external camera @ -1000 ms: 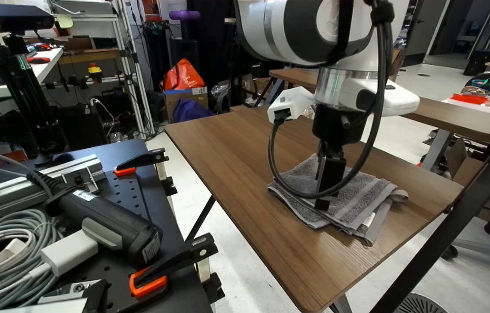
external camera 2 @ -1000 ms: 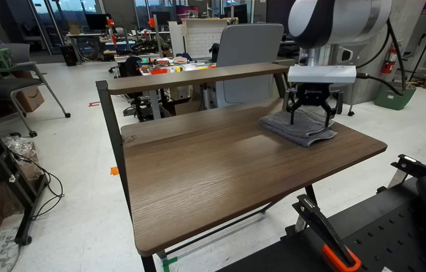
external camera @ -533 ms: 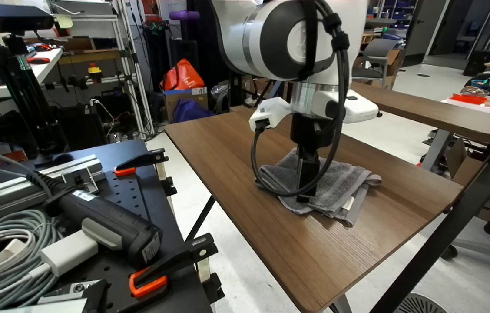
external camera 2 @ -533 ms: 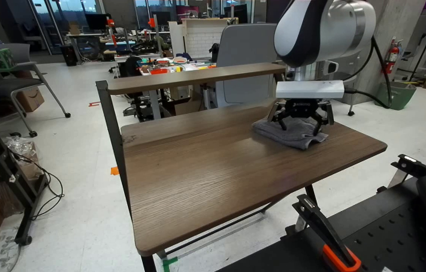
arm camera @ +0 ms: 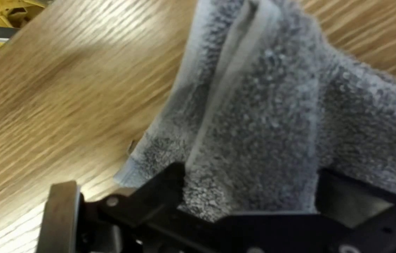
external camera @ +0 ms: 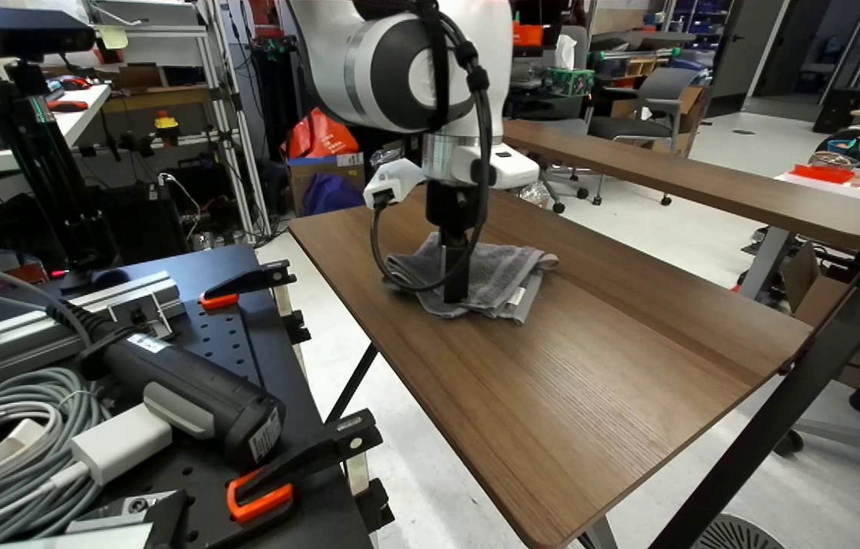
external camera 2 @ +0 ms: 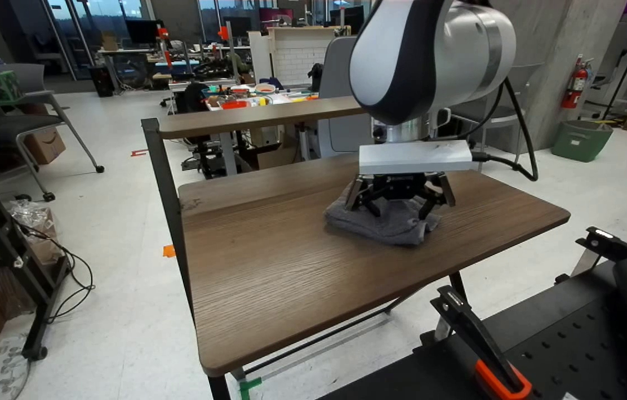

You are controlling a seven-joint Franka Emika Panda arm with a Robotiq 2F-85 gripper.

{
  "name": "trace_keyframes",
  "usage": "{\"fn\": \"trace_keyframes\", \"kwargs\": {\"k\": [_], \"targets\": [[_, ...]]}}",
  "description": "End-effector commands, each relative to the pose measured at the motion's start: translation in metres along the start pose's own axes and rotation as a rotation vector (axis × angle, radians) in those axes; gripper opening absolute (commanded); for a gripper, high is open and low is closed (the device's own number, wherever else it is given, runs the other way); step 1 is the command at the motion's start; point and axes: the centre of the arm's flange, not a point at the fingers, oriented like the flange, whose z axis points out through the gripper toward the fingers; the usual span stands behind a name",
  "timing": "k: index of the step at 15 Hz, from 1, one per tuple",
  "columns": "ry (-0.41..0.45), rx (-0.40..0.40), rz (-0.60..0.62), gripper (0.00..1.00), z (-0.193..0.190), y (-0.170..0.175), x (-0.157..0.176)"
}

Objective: Slide the towel to the left

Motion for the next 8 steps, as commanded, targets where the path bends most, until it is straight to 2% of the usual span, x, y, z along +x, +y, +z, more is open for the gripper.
{"fn": "trace_keyframes", "kwargs": {"k": [1, 4, 7, 8], "targets": [[-0.003, 0.001, -0.071, 1.0, 0.006, -0.041, -0.045], [-0.003, 0.006, -0.113, 1.0, -0.001, -0.074, -0.067], [0.008, -0.008, -0.112, 1.0, -0.017, -0.089, -0.083], [0.013, -0.006, -0.122, 1.0, -0.034, -0.09, -0.09]]}}
